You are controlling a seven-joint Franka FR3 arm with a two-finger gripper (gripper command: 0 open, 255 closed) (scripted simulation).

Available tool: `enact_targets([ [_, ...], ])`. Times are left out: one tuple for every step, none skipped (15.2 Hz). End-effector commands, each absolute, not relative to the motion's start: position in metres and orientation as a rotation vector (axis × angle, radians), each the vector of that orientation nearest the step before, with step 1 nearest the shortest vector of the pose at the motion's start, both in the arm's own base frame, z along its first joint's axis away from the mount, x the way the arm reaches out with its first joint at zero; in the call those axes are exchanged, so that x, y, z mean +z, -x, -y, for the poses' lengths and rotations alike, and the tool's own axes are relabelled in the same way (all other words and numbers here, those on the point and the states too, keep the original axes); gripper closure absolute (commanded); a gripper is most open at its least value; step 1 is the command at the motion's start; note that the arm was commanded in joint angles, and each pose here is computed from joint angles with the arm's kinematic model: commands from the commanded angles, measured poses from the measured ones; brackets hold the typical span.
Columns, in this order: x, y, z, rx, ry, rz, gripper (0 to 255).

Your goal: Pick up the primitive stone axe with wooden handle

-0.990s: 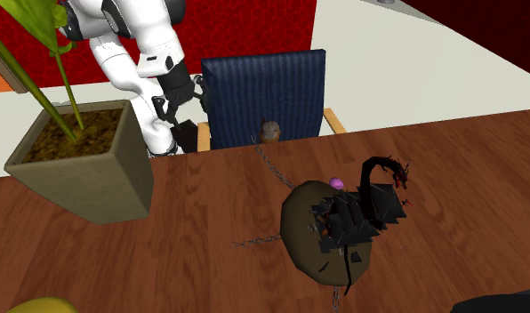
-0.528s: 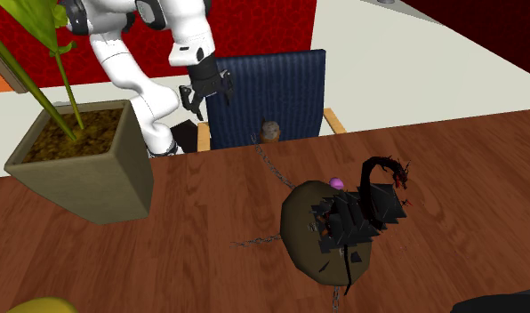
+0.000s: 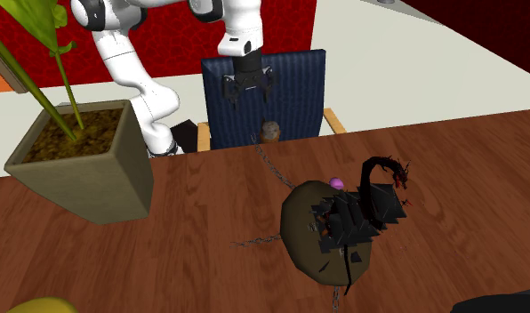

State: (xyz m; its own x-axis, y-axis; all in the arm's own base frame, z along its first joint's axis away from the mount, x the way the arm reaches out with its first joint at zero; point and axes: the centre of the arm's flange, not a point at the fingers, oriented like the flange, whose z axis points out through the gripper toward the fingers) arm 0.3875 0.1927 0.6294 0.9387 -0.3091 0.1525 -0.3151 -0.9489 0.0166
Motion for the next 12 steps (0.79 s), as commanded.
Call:
enact_targets([
  [0.627,-0.404,-0.217,0.218,-3.024,0.578,0],
  [0.627,-0.408,-0.222,0.215,-3.018,0.593,0],
  [0.621,-0.408,-0.222,0.215,-3.018,0.593,0],
  [0.616,-0.408,-0.222,0.215,-3.018,0.593,0],
  [0.611,-0.408,-0.222,0.215,-3.018,0.593,0],
  [0.605,-0.408,-0.222,0.215,-3.018,0.593,0],
  [0.600,-0.408,-0.222,0.215,-3.018,0.593,0],
  [0.595,-0.408,-0.222,0.215,-3.018,0.593,0],
  [0.587,-0.408,-0.222,0.215,-3.018,0.593,0],
  [0.587,-0.408,-0.222,0.215,-3.018,0.593,0],
  [0.587,-0.408,-0.222,0.215,-3.018,0.593,0],
  [0.587,-0.408,-0.222,0.215,-3.018,0.593,255],
])
